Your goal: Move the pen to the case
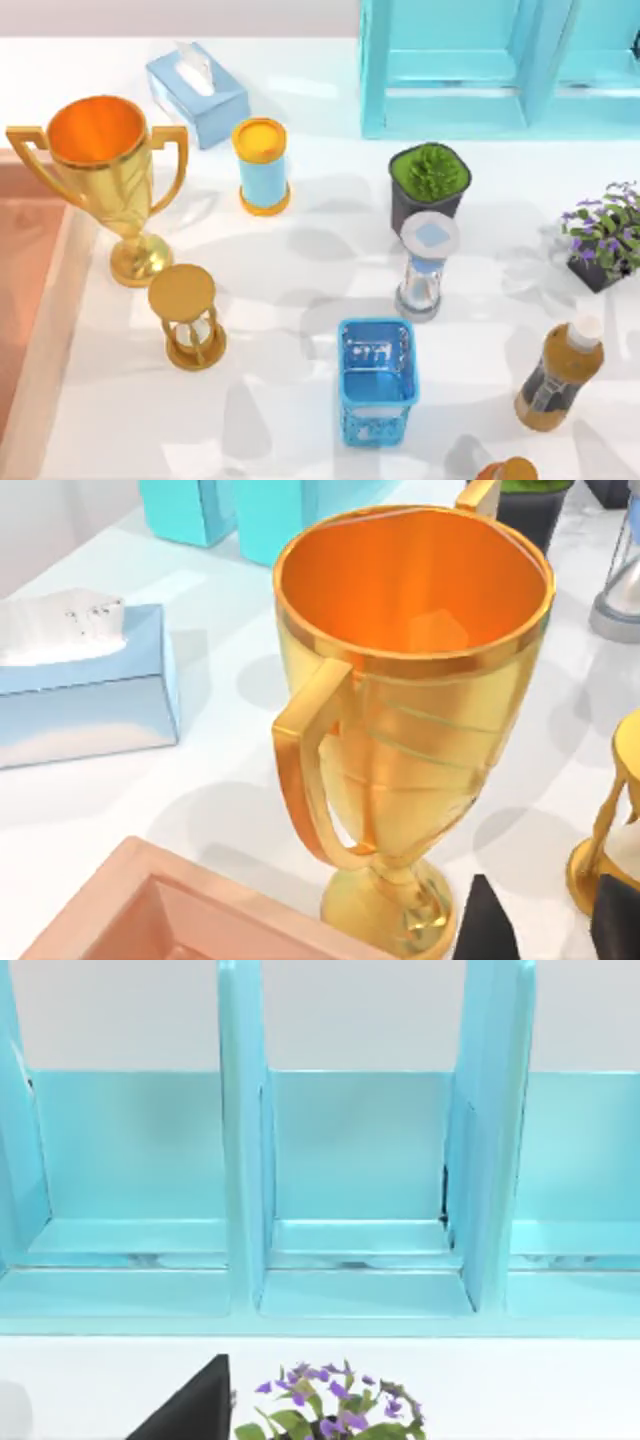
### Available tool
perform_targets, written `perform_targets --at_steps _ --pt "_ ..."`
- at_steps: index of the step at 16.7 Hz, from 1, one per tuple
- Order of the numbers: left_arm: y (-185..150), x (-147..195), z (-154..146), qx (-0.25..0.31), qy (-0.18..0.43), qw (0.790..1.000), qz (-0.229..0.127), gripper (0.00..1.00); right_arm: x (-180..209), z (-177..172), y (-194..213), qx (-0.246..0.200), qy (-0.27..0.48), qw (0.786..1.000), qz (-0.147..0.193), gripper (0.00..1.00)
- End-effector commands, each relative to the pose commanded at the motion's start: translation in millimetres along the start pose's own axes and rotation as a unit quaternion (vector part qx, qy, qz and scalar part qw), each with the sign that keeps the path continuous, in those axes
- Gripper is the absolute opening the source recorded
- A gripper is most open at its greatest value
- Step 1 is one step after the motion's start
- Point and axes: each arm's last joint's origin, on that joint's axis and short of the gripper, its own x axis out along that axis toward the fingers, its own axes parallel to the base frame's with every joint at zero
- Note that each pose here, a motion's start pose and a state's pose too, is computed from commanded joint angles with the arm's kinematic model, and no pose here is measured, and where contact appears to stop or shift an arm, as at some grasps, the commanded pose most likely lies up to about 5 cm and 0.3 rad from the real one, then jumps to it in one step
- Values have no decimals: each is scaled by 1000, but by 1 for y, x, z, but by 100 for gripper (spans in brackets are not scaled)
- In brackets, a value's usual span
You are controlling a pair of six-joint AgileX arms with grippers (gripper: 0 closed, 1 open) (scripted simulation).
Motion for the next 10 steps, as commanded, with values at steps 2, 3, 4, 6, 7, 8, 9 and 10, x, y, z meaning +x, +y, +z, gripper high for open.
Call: perform_targets --at_steps 2,3,4,6,7,8,9,10 --pt "1 7 -6 12 1 1000 5 0 0 0 0 0 0 1000 0 100" --pt "0 11 -9 10 0 1000 4 0 0 0 0 0 0 1000 0 100" --pt "0 14 -11 5 -2 1000 3 0 0 0 0 0 0 1000 0 100" --pt "-1 15 -13 1 -2 1000 2 0 0 0 0 0 0 1000 0 100" --pt "-1 15 -13 1 -2 1000 2 0 0 0 0 0 0 1000 0 100" --pt "-1 15 -13 1 -2 1000 2 0 0 0 0 0 0 1000 0 100" --pt "-1 15 -13 1 -2 1000 2 0 0 0 0 0 0 1000 0 100" --pt "-1 15 -13 1 -2 1000 2 8 0 0 0 0 0 1000 0 100"
